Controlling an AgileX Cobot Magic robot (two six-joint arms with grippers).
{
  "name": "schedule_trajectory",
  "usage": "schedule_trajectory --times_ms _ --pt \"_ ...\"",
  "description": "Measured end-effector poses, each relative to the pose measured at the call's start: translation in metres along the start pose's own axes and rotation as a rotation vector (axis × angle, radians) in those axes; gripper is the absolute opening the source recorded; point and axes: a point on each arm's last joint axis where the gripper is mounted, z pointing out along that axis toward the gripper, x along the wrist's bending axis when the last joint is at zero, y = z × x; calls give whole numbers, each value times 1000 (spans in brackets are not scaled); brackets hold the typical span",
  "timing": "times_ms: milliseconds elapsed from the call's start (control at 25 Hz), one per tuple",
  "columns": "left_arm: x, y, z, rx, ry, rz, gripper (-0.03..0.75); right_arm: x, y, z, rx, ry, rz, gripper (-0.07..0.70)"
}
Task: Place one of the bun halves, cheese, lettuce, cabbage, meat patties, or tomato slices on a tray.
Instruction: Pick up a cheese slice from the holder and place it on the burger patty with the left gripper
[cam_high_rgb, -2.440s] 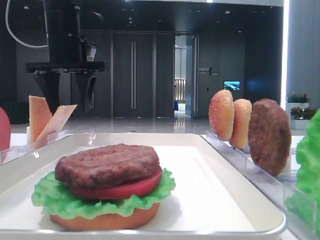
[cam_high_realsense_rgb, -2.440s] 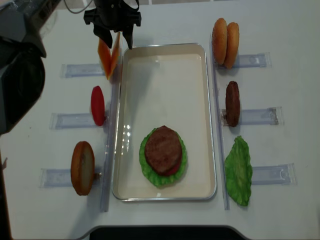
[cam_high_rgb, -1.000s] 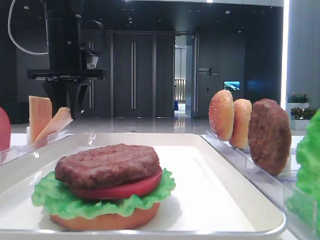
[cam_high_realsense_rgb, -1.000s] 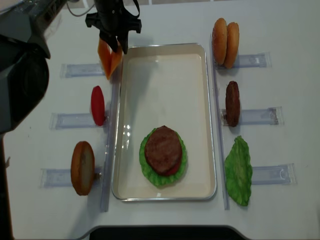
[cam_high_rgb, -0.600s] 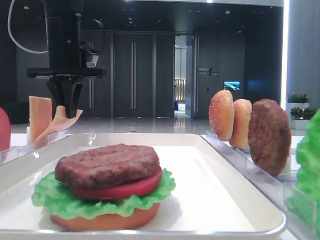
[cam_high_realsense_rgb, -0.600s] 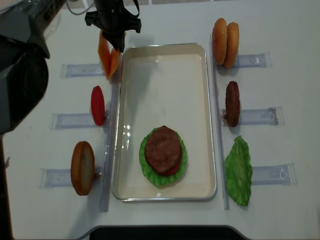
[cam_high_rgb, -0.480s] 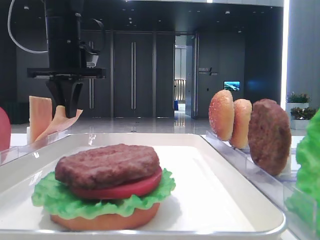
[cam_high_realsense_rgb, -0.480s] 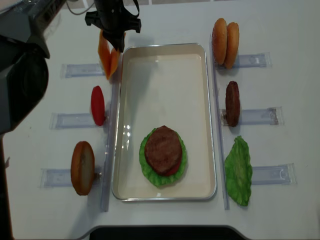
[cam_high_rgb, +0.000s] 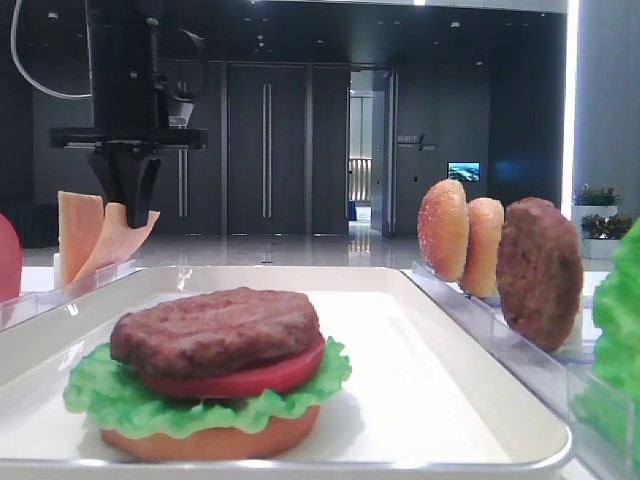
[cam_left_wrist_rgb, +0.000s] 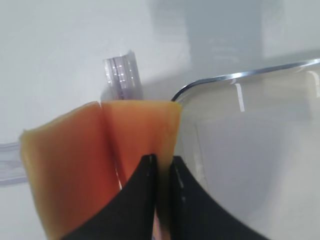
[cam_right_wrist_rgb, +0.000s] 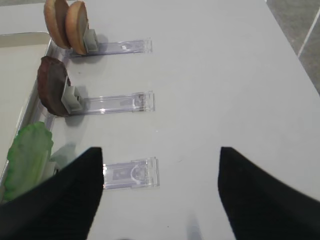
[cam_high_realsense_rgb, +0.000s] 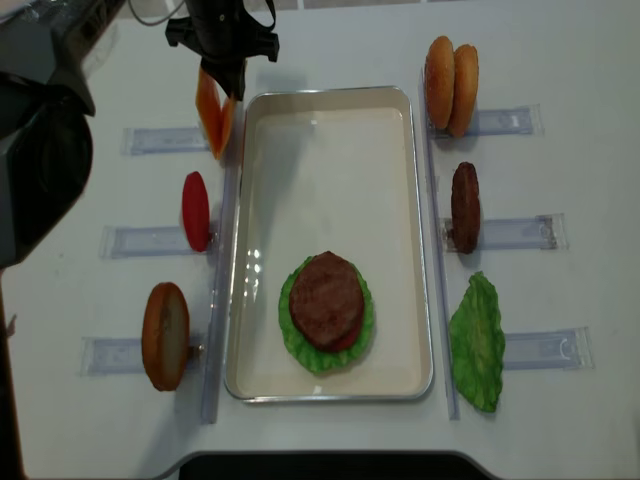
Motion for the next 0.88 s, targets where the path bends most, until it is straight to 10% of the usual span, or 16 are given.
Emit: schedule_trajectory --times_ms 880 --pt "13 -21 -57 -72 4 -3 34 0 0 0 0 0 0 465"
